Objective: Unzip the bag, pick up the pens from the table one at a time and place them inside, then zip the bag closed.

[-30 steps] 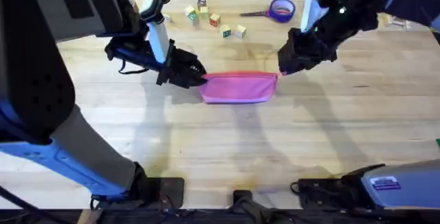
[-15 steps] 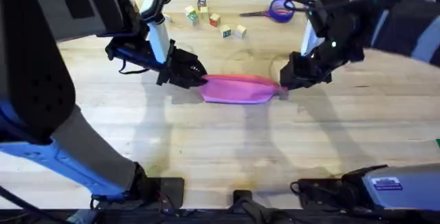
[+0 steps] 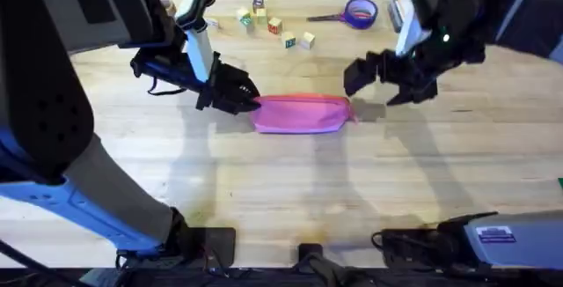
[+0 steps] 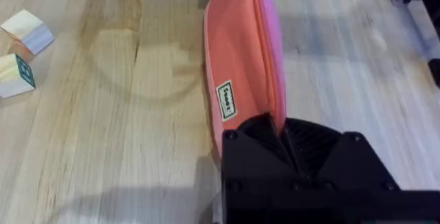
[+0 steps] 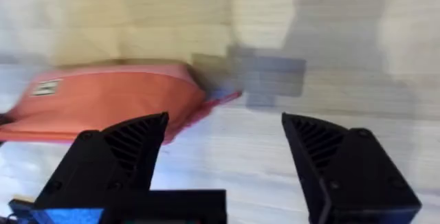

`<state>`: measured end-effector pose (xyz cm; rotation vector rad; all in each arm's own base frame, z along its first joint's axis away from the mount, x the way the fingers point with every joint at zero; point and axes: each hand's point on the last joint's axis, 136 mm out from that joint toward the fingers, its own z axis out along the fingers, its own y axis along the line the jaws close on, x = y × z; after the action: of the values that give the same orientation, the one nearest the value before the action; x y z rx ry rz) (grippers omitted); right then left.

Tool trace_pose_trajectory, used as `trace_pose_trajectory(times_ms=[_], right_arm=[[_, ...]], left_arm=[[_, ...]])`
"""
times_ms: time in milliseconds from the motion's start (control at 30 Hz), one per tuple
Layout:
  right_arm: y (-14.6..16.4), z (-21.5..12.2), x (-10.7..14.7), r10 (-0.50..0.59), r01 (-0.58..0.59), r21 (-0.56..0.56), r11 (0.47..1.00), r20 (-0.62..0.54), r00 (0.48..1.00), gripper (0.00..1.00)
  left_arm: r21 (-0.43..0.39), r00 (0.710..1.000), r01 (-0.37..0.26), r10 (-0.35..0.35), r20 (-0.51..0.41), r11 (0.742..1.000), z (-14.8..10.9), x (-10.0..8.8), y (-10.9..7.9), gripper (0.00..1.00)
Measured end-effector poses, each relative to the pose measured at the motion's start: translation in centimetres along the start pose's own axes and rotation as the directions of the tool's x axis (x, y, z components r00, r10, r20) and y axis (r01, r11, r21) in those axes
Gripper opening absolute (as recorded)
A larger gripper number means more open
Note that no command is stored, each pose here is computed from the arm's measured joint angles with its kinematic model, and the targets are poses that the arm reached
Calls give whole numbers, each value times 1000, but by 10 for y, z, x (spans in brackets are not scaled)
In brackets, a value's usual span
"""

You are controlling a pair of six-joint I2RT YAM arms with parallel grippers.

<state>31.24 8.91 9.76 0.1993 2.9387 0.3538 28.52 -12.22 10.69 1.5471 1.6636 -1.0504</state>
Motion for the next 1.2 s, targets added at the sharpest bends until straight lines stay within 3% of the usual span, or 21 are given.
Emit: trace_pose_trajectory(times_ms=[233,400,433,467,933,1200], right_arm=[[25,-34,-7,-64,68,-53,996,81,995,997],[36,-55,-1,-115,126,-74,989,132,984,997],[37,-59,1,-120,132,-76,988,137,983,997],[37,-63,3,-125,137,-77,988,143,982,997],[29,-110,18,-192,207,-34,978,259,947,997],[6,-132,39,-238,228,68,971,273,932,998]], left_arm=[[0,1000,-1,1,-2,1000,0,0,0,65],[-1,1000,2,-2,10,1000,0,-2,0,846],[0,1000,7,-6,11,1000,0,-2,0,950],[0,1000,7,-7,11,1000,0,-2,0,981],[3,1000,11,-11,10,1000,-2,-5,-3,996],[-96,990,-115,106,-91,989,-31,-38,-18,996]])
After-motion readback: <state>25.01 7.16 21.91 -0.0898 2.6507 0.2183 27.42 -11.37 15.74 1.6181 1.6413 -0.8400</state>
